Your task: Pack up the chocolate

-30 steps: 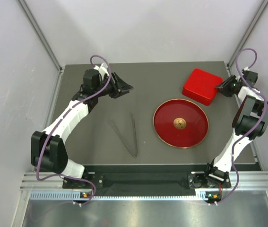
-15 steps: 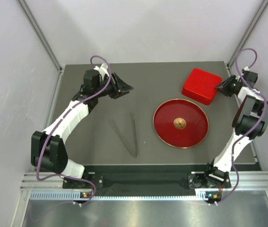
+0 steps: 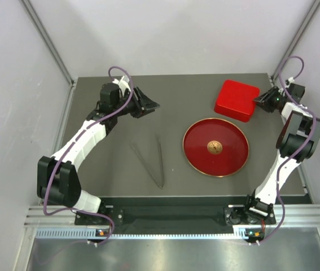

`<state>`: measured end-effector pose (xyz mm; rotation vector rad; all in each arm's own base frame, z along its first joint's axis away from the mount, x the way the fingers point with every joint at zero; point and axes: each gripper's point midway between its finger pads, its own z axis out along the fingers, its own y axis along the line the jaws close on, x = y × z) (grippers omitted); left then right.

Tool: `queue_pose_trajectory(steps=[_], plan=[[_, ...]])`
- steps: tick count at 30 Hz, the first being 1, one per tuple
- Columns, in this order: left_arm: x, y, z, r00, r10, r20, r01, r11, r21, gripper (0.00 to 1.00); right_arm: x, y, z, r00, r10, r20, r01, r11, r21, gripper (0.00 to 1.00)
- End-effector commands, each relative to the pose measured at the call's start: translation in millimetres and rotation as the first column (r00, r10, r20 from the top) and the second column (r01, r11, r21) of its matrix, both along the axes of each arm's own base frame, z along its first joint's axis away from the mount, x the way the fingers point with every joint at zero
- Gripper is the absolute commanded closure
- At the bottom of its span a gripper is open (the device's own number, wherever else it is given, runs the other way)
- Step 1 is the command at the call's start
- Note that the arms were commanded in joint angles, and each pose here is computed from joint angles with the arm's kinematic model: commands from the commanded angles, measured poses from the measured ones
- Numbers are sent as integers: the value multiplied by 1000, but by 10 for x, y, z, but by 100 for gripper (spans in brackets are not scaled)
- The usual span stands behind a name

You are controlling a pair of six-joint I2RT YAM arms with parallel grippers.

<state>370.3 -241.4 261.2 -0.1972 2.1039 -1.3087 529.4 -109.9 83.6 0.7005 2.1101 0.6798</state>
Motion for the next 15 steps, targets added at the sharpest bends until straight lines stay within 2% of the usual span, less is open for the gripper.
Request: queue_pose_trajectory(steps=[1,4,15], plan=[[41,-21,124,998,-3,61,3,1000,-4,48,-100,179,-389,993,22,-117,-20,1000,13,63],[49,-18,144,997,-5,74,5,1000,3,48,-103,107,-267,995,-6,-103,3,1000,-29,54],[36,-5,154,997,-4,79,3,1000,12,48,-99,-89,313,998,-64,-24,61,992,-114,43]])
